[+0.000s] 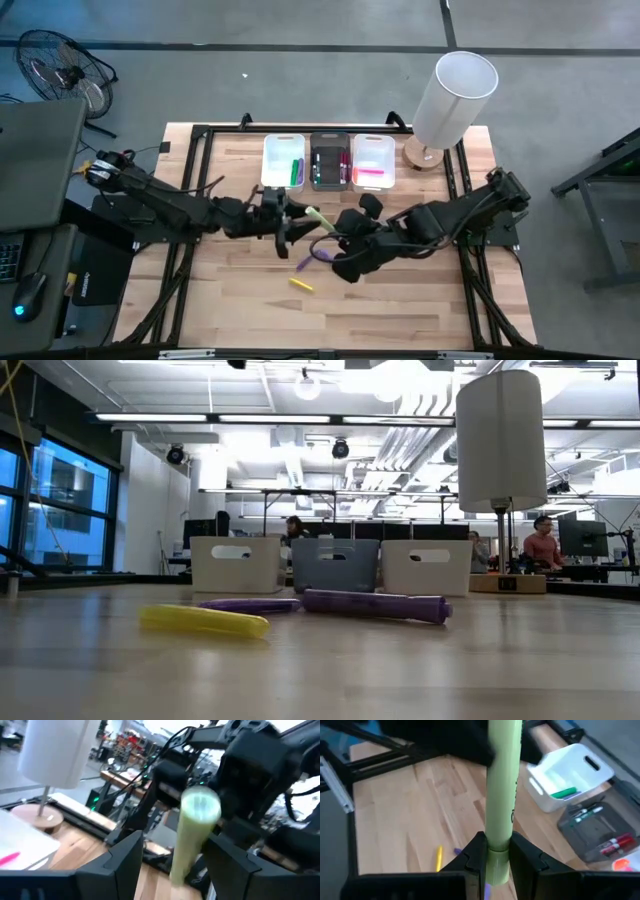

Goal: Pick & Place Markers
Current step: Put the light green highlighter pen into the left white bin

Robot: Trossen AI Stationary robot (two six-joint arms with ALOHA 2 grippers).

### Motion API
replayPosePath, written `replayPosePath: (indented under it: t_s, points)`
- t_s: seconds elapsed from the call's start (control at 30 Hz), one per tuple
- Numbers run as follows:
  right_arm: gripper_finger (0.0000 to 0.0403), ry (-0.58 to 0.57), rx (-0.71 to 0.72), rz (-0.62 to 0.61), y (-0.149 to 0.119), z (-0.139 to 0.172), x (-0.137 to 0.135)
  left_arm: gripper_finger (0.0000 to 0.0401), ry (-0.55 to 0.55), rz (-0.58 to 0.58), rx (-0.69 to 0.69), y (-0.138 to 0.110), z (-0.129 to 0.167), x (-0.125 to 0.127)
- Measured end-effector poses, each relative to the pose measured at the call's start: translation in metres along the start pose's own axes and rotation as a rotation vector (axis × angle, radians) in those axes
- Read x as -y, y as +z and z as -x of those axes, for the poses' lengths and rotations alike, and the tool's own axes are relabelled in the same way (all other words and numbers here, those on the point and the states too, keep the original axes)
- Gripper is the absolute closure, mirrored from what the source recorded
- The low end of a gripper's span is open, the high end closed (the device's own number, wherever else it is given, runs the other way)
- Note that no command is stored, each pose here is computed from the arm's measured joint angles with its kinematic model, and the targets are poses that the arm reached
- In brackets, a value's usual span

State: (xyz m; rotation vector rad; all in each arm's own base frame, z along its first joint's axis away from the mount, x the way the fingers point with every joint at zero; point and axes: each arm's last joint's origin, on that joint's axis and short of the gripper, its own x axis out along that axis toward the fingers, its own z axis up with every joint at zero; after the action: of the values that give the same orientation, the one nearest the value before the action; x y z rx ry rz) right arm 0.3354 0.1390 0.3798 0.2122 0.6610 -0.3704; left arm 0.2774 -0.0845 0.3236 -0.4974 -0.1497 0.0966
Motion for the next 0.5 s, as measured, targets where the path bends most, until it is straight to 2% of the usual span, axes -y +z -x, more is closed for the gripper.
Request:
replayPosePath:
  t_s: [0.33,0.5]
  points:
    - [0.0352,0.015,-0.012,0.007,0.0020,-0.0025,0.0020,0.0205,-0.040,0.018,0.008,0.0052,-0.0038,-0.0053]
    - [0.0352,0.020,-0.017,0.000,0.0018,-0.0025,0.0018,0.0247,-0.037,0.037,0.011,0.0053,-0.0038,-0.0052]
